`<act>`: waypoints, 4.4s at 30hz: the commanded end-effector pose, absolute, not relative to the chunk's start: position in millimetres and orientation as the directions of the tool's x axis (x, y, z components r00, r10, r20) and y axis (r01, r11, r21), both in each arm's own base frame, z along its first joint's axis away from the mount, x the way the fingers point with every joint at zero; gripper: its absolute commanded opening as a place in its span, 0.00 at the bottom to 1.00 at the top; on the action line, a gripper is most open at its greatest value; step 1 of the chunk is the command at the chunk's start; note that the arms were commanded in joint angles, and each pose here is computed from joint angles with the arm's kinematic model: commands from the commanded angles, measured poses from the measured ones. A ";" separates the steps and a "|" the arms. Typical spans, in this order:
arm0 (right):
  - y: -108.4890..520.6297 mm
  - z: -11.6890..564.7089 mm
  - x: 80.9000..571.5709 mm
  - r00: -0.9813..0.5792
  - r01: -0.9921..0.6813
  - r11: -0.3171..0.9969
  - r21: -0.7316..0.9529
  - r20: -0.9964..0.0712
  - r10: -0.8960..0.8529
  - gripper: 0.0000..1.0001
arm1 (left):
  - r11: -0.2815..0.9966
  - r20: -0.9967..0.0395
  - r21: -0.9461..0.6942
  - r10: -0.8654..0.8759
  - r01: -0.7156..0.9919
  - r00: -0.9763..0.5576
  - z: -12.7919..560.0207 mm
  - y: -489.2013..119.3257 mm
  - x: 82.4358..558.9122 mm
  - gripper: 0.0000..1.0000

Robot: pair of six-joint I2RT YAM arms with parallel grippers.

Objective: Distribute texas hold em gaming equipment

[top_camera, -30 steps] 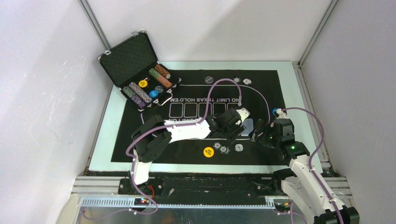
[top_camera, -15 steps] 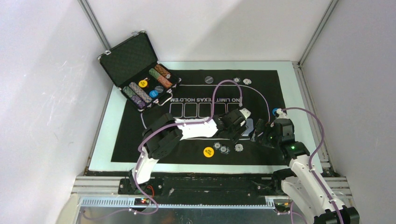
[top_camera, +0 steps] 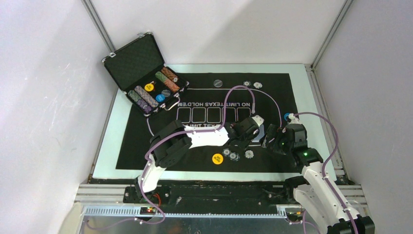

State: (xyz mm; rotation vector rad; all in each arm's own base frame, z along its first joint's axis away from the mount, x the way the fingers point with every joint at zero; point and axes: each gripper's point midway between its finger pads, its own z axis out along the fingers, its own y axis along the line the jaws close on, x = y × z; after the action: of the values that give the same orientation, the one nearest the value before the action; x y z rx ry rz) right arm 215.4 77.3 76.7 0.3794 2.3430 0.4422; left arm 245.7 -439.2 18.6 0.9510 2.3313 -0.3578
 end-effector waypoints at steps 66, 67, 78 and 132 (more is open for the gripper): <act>74.6 84.6 222.5 -0.670 0.149 0.893 0.424 -0.621 0.407 0.99 | 0.770 -0.559 -0.388 0.240 0.506 -0.794 32.5 -410.6 238.2 0.50; 74.8 84.8 222.5 -0.671 0.148 0.893 0.424 -0.621 0.406 0.99 | 0.767 -0.554 -0.389 0.249 0.511 -0.794 30.8 -411.3 234.0 0.48; 74.9 85.5 222.1 -0.669 0.146 0.893 0.425 -0.623 0.406 1.00 | 0.705 -0.547 -0.404 0.324 0.583 -0.772 33.0 -430.3 196.9 0.40; 72.4 86.2 222.6 -0.662 0.153 0.894 0.420 -0.629 0.408 1.00 | 0.700 -0.565 -0.412 0.307 0.584 -0.766 48.7 -439.5 201.3 0.41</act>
State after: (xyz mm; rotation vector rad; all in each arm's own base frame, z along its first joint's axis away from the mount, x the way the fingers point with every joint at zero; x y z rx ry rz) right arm 216.6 74.7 79.0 0.3886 2.3281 0.4344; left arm 202.8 -439.9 25.4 0.6952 2.4862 -0.7855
